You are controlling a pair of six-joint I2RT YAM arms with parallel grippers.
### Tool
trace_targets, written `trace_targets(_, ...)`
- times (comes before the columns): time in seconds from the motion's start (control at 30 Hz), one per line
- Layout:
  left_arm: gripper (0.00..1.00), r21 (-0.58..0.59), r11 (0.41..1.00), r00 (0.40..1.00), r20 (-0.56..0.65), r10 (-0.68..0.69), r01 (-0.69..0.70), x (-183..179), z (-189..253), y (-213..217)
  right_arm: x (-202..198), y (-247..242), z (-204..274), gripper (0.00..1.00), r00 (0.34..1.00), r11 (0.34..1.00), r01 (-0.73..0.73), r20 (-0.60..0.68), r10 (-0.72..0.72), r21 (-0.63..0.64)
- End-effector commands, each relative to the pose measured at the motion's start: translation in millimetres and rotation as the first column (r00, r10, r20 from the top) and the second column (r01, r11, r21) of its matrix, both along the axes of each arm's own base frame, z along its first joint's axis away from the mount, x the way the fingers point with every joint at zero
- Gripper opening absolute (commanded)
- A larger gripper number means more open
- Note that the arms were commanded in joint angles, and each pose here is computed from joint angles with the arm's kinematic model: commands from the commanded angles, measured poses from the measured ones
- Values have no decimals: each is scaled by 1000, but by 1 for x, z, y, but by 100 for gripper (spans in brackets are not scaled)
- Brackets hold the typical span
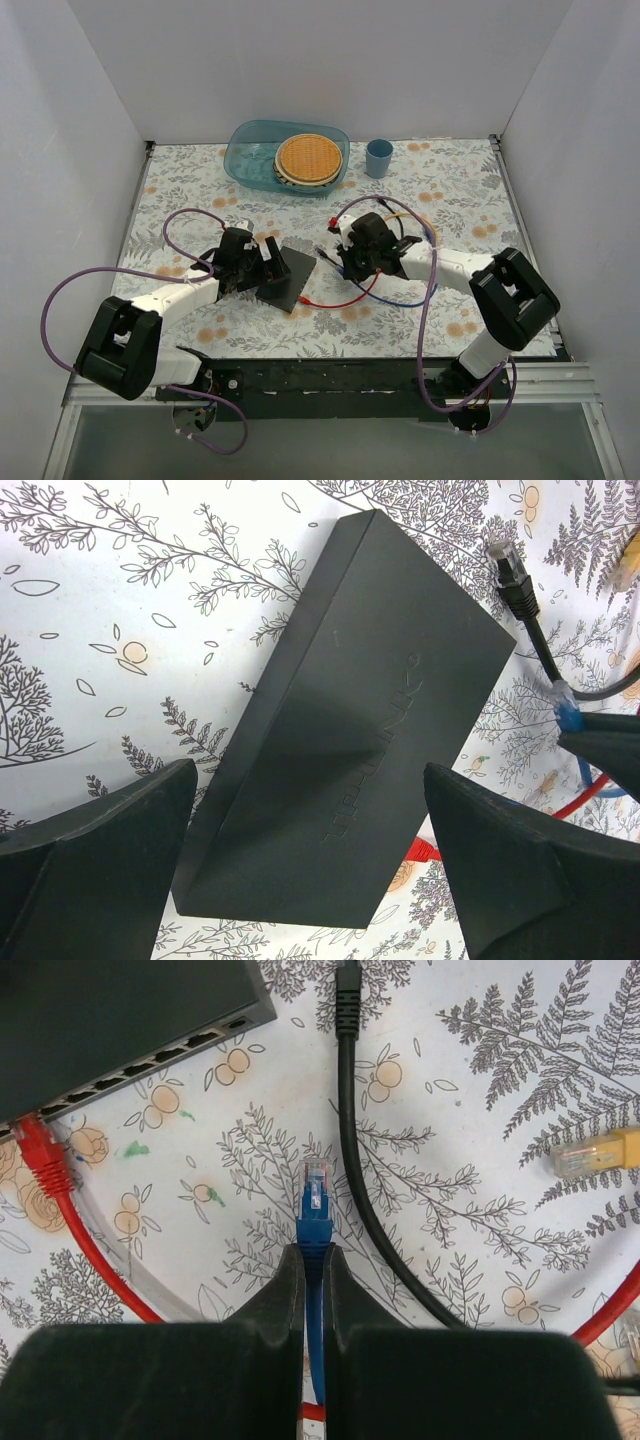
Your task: Insert the plug into the switch port
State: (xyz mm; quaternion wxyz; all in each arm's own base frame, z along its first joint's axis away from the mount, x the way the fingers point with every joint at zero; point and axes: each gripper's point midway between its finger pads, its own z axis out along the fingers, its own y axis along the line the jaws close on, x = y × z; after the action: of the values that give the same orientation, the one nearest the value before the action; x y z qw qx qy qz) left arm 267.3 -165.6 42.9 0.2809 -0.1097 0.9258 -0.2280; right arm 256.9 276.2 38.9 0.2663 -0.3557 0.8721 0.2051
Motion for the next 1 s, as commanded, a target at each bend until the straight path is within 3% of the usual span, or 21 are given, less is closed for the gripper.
trace_targets(0.0,98,9,1000,999,28,17,-17,2,6,5,2,3,21,1,993,1000,3,117,-4,8)
trace_targets(0.47,98,35,999,996,78,34,-37,10,16,14,-22,26,30,1,974,998,-59,217,61,-16)
trace_targets(0.97,94,46,999,996,91,12,-17,20,17,20,-39,62,20,1,967,989,-146,204,150,-37)
